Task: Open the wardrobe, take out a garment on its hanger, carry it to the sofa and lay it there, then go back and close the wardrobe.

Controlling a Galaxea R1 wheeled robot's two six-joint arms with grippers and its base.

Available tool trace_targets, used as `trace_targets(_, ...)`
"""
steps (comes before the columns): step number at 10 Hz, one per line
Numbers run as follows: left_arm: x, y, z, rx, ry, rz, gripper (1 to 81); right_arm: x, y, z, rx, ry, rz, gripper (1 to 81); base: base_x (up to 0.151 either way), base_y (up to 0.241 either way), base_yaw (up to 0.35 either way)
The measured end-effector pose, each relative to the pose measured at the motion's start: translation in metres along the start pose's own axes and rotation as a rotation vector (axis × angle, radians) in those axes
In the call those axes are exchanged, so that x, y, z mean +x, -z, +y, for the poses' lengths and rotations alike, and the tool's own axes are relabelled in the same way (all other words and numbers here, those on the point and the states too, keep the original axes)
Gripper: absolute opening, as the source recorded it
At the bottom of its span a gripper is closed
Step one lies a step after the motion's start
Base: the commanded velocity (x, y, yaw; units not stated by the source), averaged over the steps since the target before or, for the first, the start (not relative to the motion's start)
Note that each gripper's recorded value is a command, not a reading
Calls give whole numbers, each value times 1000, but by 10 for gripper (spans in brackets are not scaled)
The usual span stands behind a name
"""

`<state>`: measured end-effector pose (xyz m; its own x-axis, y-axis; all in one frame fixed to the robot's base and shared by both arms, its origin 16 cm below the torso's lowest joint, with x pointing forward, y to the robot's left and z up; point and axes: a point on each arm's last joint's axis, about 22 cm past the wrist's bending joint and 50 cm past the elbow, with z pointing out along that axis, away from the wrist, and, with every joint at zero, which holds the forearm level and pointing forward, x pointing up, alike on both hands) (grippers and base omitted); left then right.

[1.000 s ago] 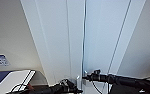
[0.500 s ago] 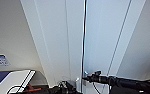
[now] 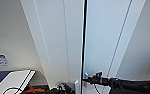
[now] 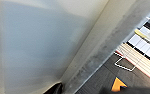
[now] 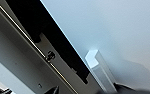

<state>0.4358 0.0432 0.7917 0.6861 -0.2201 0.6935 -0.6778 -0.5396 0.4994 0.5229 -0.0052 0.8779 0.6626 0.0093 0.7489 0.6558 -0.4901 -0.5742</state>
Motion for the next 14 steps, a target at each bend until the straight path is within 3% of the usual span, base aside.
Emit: trace_targets(14,-45,47,31,-50,0,-42,811,-48,54,-28,56,-67,-15,811,0,0,0)
